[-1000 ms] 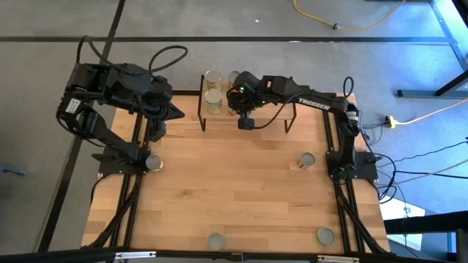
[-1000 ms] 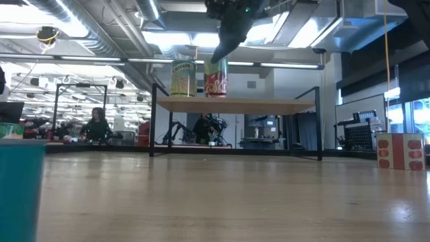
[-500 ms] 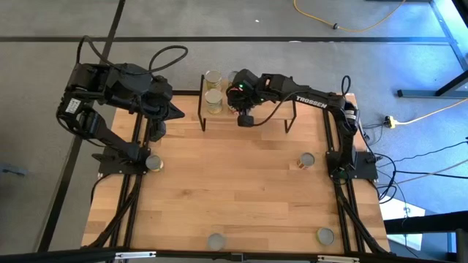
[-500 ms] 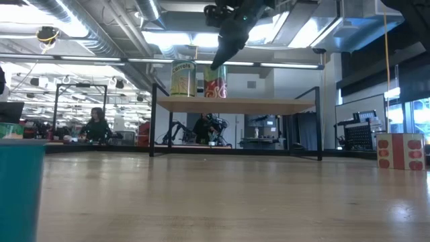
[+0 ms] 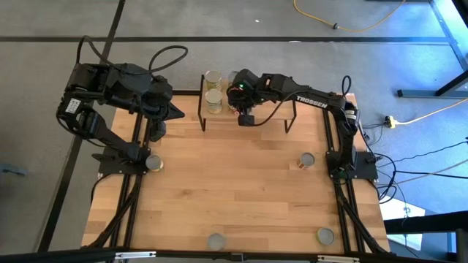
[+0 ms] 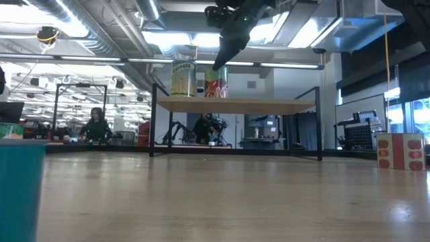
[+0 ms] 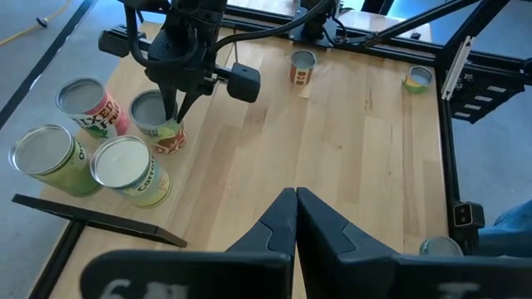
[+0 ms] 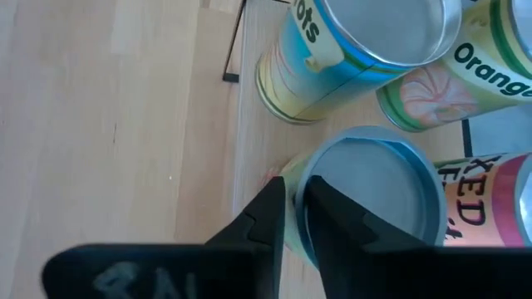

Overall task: Pick and place cans onto a shelf
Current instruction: Put the canned spaghetti sauce on the shelf, then put the canned tomatoes on the shelf

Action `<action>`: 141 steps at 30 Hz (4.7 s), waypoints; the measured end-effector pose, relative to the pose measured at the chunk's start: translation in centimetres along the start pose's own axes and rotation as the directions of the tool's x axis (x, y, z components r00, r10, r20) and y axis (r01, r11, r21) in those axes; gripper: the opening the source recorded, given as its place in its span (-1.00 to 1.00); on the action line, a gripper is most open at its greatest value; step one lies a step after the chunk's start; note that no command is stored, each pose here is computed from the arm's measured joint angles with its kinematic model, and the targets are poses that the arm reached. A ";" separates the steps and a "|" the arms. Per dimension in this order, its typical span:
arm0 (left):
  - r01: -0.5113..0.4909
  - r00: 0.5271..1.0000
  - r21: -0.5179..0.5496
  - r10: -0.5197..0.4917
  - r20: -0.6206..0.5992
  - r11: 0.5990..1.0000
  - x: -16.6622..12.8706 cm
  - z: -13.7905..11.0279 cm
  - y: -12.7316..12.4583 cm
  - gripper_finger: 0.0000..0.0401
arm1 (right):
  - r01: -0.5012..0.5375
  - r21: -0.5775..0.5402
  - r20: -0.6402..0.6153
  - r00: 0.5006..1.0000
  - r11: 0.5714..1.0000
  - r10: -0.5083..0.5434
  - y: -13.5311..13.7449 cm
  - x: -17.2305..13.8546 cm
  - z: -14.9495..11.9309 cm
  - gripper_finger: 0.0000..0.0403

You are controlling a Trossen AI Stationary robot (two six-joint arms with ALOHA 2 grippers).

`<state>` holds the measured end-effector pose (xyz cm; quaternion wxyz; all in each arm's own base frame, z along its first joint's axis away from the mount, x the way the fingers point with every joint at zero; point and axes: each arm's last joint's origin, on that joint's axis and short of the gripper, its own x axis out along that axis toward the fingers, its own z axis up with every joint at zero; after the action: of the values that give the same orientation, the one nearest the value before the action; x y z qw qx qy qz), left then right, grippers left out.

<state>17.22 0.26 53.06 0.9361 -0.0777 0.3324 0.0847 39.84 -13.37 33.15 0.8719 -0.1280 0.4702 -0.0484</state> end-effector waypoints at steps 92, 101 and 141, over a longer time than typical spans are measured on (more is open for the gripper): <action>0.190 0.943 -0.144 -0.221 -0.250 0.971 11.7 -13.1 -17.2 -1.00 | -0.076 0.457 -0.361 0.895 0.886 0.263 13.9 -17.3 -16.5 -0.70; 0.167 0.956 -0.135 -0.194 -0.220 0.977 11.5 -13.2 -17.3 -1.00 | 0.064 0.654 -0.397 0.877 0.753 0.270 15.5 -11.8 -18.5 -0.70; 0.053 0.988 -0.128 -0.071 -0.137 0.990 12.6 -12.0 -15.9 -1.00 | 0.204 0.741 -0.470 0.838 0.640 0.277 17.9 -4.5 -23.0 -0.70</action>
<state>22.86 -16.28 37.26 0.9057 -0.1518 0.3896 0.0703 17.59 0.66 19.94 0.6717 0.2830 0.6338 -0.2589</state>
